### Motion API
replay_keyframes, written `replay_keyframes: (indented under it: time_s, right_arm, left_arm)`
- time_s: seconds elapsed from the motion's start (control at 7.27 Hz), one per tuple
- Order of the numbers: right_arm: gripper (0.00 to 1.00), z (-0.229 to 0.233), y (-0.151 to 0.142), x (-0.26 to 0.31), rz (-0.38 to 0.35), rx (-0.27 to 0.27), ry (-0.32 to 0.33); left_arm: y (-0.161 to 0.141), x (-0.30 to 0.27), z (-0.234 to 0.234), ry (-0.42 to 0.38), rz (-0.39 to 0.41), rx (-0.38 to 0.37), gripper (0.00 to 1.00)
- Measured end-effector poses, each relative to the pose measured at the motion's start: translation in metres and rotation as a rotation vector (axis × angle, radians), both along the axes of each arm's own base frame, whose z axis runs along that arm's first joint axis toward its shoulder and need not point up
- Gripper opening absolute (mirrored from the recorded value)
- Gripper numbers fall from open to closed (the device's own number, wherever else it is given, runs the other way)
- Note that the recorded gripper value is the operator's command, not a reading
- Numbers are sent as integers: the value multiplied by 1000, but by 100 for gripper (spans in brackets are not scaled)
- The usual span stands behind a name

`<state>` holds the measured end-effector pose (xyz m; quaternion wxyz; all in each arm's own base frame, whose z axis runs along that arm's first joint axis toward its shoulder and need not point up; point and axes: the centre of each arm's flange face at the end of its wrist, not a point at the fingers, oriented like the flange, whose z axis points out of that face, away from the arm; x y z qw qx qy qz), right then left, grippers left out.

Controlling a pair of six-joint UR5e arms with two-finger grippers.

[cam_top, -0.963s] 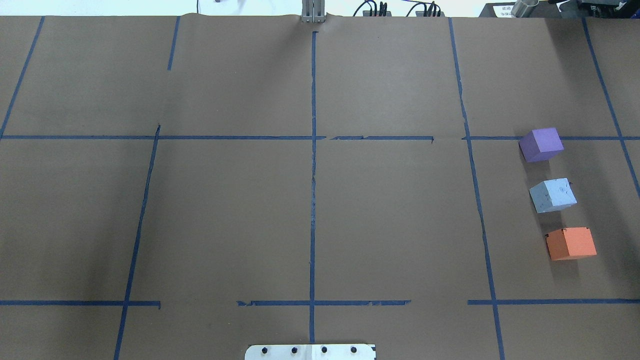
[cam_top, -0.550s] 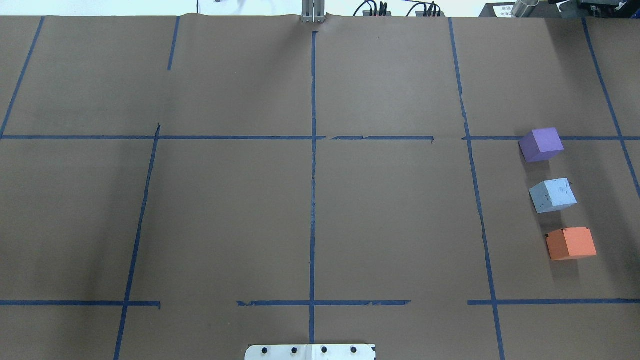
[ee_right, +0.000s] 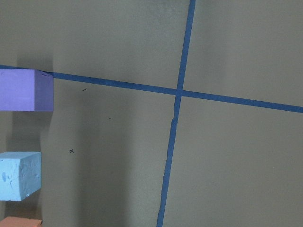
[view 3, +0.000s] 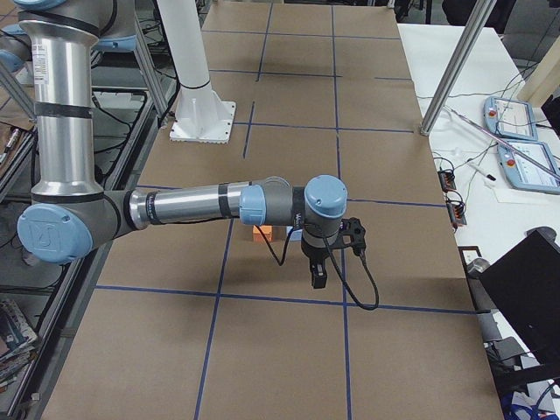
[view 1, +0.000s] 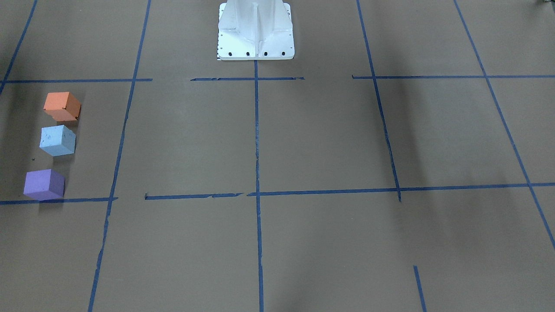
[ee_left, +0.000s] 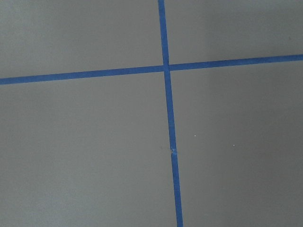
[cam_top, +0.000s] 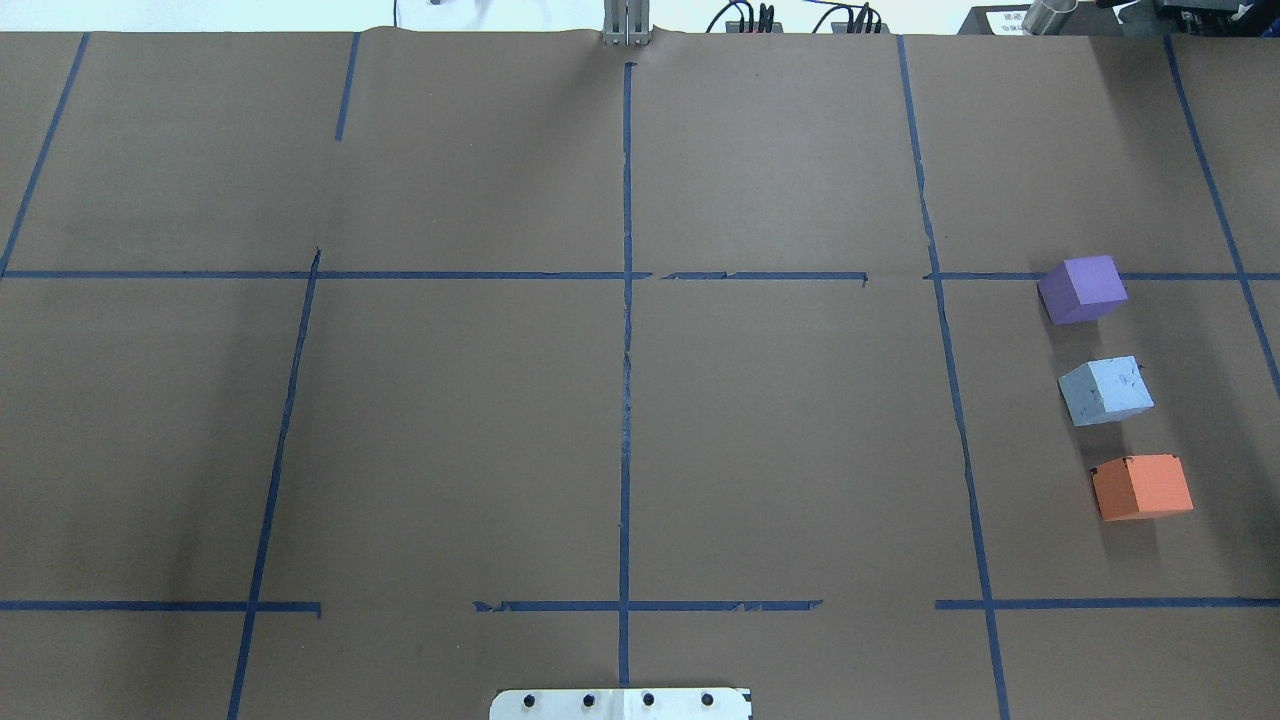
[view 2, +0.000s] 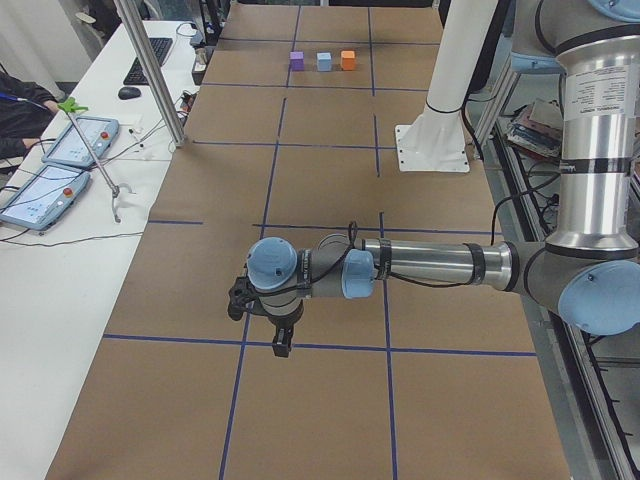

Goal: Place blue block between orange and purple blocks

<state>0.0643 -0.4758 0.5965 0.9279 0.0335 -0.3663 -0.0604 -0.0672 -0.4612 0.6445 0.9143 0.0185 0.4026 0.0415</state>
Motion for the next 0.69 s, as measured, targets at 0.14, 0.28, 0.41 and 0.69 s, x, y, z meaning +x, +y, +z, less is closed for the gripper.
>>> replay_keyframes:
  time_s: [0.14, 0.28, 0.41, 0.69]
  right_arm:
    - [100, 0, 0, 0, 0, 1, 0]
    - [100, 0, 0, 0, 0, 1, 0]
    - [100, 0, 0, 0, 0, 1, 0]
    - [100, 0, 0, 0, 0, 0, -1]
  left_arm:
    - [0, 0, -1, 0, 0, 2, 100]
    - [0, 0, -1, 0, 0, 3, 100]
    - [0, 0, -1, 0, 0, 4, 100]
    - [0, -1, -4, 0, -1, 10, 100]
